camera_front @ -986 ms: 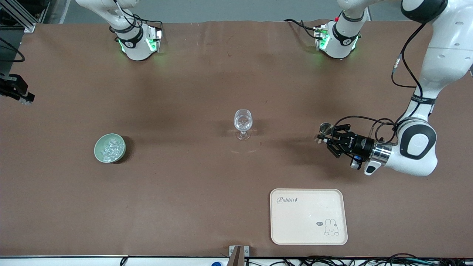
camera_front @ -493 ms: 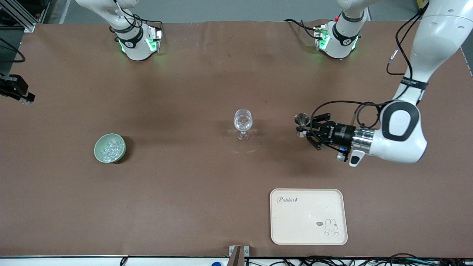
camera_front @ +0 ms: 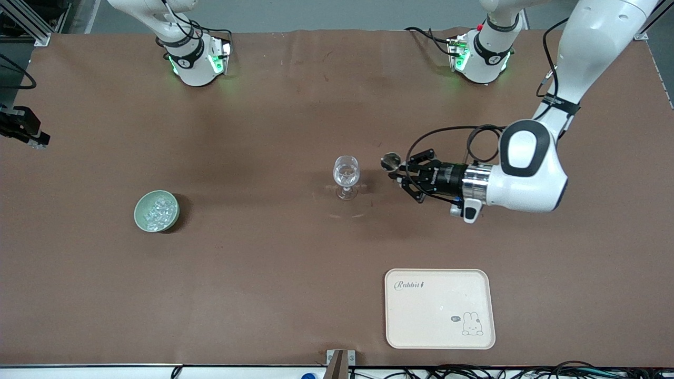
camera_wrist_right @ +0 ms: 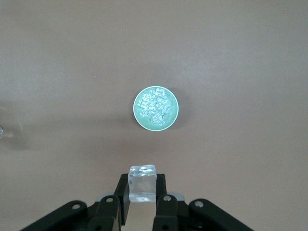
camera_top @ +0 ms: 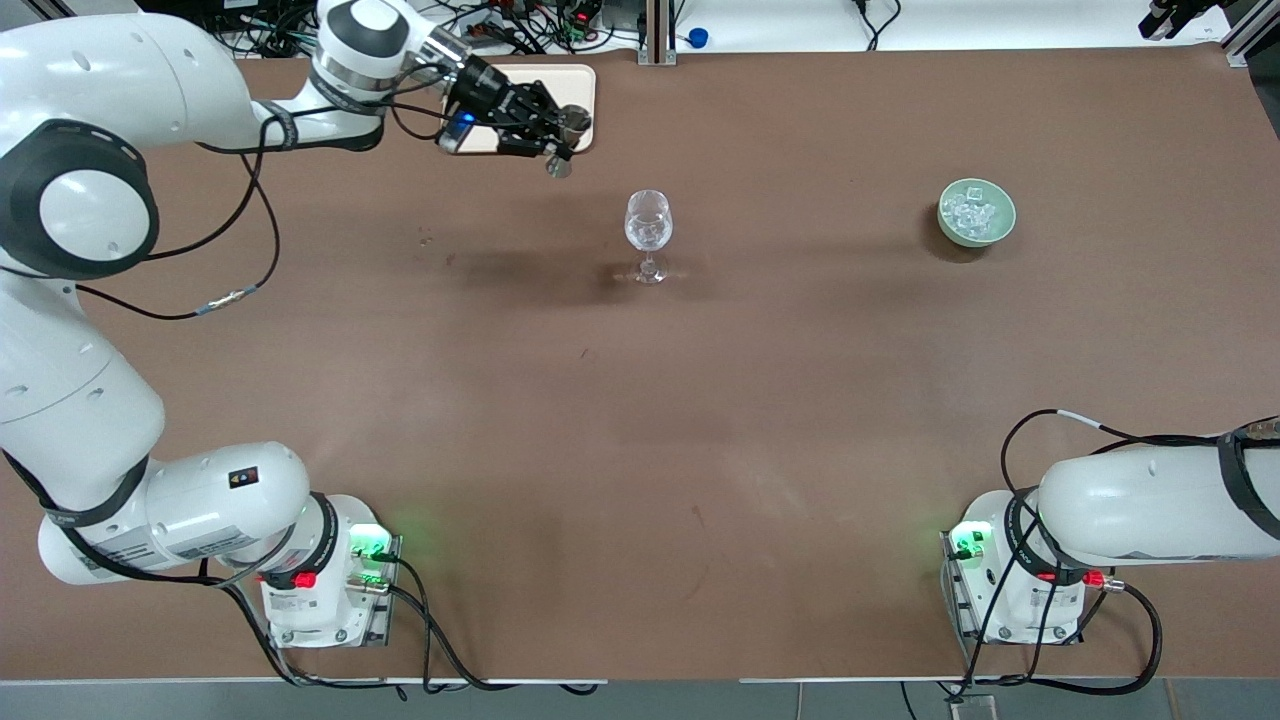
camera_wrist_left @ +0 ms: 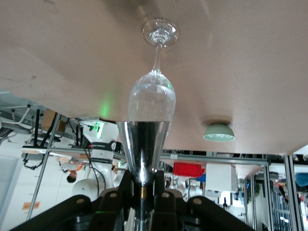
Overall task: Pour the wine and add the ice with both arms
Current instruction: 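Carry the metal jigger with the left gripper over the wine glass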
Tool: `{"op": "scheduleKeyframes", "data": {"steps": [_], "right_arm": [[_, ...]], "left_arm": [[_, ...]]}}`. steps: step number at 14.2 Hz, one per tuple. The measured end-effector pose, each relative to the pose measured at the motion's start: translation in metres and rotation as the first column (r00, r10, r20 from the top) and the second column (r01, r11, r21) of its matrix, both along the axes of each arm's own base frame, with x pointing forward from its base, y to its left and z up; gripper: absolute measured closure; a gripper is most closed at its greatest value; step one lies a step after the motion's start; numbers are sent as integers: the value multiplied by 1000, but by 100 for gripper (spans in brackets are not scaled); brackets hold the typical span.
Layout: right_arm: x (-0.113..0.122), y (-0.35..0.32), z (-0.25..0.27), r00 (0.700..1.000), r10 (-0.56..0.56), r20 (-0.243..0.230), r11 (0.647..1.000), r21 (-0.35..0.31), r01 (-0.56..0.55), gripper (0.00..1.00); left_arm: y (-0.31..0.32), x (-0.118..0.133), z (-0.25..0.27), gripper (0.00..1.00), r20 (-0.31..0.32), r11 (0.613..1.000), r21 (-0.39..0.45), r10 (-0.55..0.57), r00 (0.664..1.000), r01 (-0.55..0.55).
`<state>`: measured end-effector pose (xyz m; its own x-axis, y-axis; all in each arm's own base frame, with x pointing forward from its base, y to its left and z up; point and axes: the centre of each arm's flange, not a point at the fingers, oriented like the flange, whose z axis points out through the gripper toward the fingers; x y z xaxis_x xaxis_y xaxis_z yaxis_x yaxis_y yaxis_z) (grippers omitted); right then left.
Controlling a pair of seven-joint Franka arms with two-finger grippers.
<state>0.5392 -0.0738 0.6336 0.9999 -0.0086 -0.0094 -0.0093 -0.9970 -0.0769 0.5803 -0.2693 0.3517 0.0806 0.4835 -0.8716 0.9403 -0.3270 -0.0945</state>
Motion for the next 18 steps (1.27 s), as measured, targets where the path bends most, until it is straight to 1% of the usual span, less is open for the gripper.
{"op": "scheduleKeyframes", "data": {"steps": [2,5,11,15,18], "right_arm": [[0,0,0,1000,0,0,1000,0,0,75],[0,0,0,1000,0,0,1000,0,0,75],[0,0,0,1000,0,-1,1000,0,0,75],[0,0,0,1000,0,-1,1000,0,0,75],[0,0,0,1000,0,-1,1000,0,0,75]], "left_arm": [[-11,-4,3,79,9,999,39,3,1000,-3],[-22,-8,2,79,7,996,84,9,1000,-9],[-60,-25,-1,79,0,992,125,11,1000,-10],[-68,-31,-5,79,-9,976,218,12,1000,-10],[-76,-36,-7,79,-14,964,267,11,1000,-7]]}}
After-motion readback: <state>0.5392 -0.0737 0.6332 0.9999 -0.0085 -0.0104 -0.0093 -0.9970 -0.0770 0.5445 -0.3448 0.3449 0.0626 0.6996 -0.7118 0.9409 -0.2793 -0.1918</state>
